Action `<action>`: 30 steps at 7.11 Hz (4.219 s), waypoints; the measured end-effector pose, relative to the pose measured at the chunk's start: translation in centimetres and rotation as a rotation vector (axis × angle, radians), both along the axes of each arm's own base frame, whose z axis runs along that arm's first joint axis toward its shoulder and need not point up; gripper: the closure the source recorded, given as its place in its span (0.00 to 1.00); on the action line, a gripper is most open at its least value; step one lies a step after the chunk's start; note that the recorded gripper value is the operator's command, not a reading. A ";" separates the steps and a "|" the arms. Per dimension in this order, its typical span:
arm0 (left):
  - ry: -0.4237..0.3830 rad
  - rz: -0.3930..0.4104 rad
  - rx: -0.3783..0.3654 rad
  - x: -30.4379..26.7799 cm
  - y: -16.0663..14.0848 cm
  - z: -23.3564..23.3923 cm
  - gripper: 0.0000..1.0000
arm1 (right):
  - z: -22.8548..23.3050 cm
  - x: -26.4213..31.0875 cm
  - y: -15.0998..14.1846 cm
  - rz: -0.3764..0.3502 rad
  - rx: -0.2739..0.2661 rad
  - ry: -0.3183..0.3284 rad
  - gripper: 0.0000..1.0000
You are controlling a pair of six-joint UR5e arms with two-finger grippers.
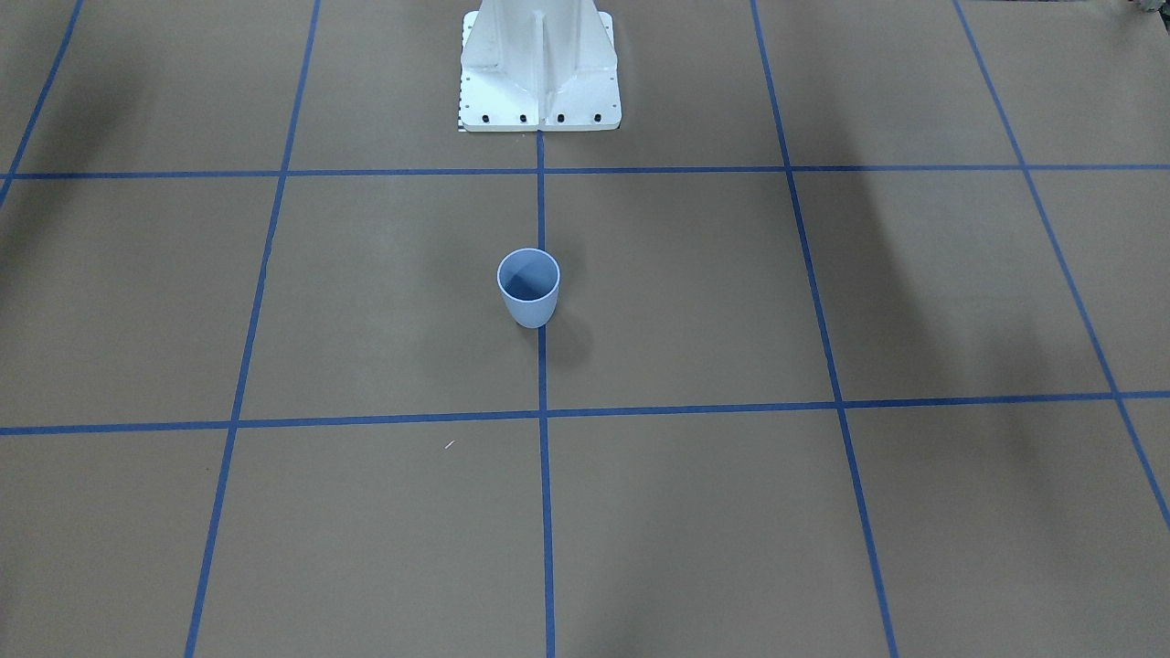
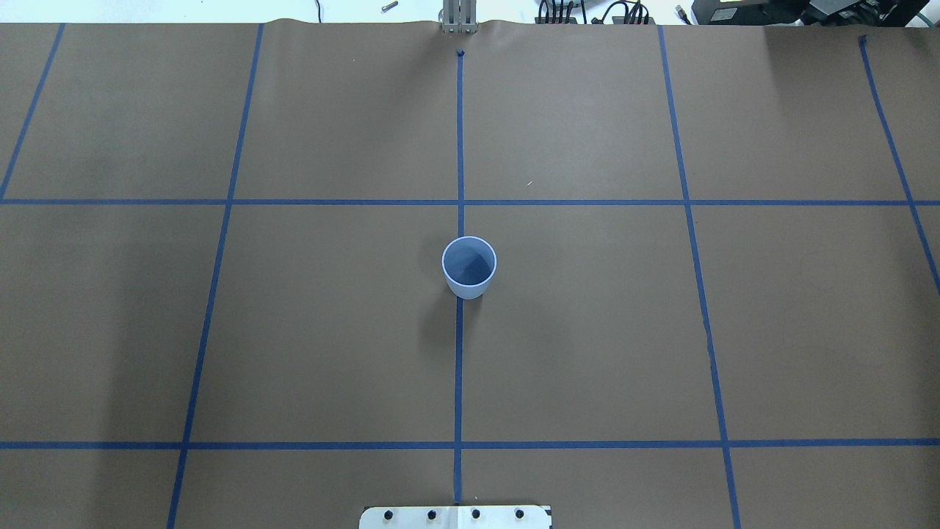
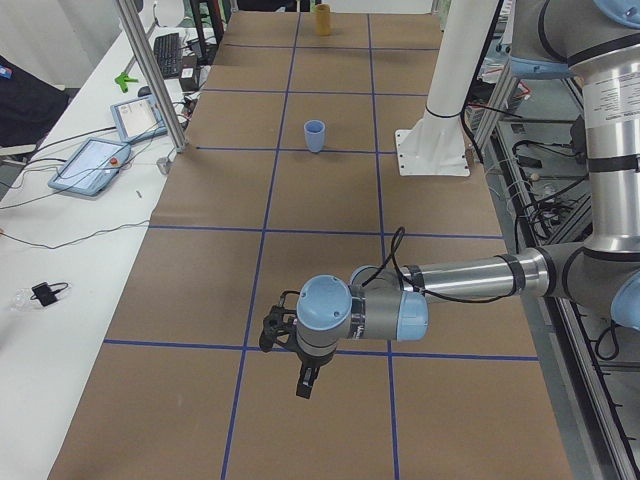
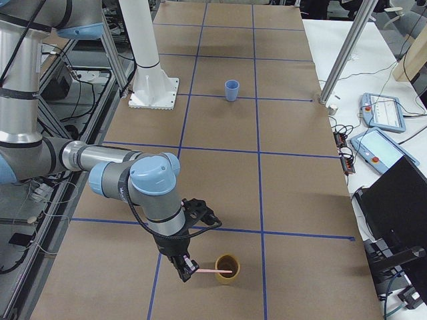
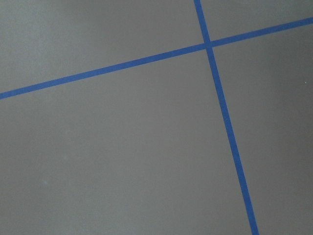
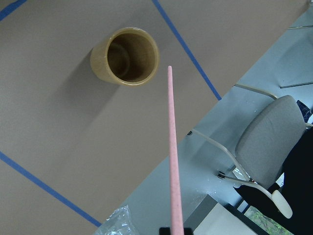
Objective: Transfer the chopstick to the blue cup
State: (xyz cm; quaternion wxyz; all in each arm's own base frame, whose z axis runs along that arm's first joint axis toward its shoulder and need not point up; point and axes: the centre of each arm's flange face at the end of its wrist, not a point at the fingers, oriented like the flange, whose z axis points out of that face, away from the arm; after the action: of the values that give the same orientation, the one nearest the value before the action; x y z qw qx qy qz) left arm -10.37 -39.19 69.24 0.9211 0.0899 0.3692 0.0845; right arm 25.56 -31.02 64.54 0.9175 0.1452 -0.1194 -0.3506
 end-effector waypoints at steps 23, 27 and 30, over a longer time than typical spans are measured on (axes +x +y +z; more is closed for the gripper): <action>0.075 -0.192 -0.159 0.3 0.2 -2.4 0.02 | -52.8 -64.6 -11.2 -0.624 0.292 -0.215 1.00; 0.075 -0.192 -0.163 0.3 0.2 -2.1 0.02 | -54.5 -67.6 -9.0 -0.660 0.277 -0.121 0.89; 0.075 -0.192 -0.166 0.3 0.3 -1.9 0.02 | -54.5 -69.4 -9.1 -0.671 0.293 -0.107 0.83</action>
State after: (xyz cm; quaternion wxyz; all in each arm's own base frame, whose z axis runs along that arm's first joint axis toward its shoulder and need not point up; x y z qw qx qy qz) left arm -10.07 -38.91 67.34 0.9148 0.0515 0.3988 -0.0382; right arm -43.79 -40.11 10.07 0.7134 0.2461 -0.1565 -0.6371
